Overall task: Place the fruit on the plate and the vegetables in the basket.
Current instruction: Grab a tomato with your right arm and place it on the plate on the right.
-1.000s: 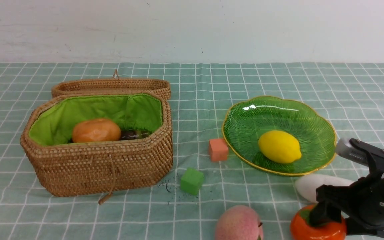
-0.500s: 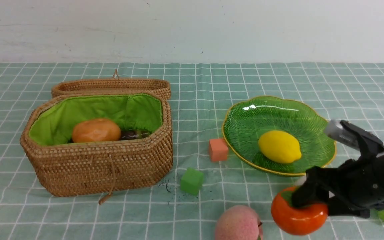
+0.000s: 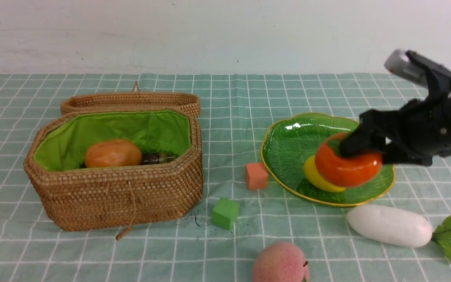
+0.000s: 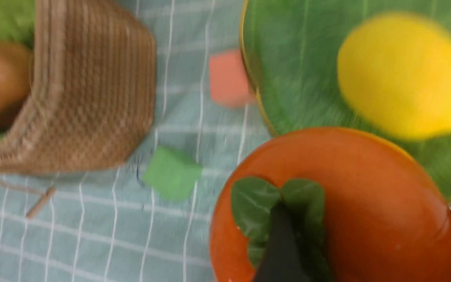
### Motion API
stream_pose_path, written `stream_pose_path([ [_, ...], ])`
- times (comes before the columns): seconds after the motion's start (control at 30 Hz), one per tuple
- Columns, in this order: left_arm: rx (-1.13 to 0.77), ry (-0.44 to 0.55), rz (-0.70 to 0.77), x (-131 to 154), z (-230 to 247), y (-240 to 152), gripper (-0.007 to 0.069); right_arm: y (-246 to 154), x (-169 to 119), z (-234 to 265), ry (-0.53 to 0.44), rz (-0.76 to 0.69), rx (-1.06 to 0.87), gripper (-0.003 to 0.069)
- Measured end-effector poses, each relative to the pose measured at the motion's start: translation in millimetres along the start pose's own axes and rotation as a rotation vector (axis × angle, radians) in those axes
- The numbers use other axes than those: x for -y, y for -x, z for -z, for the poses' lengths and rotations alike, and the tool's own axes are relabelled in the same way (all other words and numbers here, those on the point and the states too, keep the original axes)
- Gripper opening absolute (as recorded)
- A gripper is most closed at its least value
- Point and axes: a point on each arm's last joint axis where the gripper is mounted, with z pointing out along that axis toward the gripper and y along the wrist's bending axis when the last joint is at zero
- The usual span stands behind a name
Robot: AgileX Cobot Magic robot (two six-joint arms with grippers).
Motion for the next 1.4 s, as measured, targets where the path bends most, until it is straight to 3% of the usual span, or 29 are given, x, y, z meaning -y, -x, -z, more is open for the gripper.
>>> stream_pose_path([
  [0.4,0.000,0.000,-0.001,0,0,0,0.0144,70,42,-36,-0.067,-0.092,0.126,0.0496],
  [0.83,0.000,0.000,-0.001,0,0,0,0.0157,68,91,-123,-0.117,-0.158,0.153,0.0496],
  [1.4,0.000,0.001,-0.001,0,0,0,0.0165,66,96,-131,-0.130,-0.156,0.152,0.0505],
])
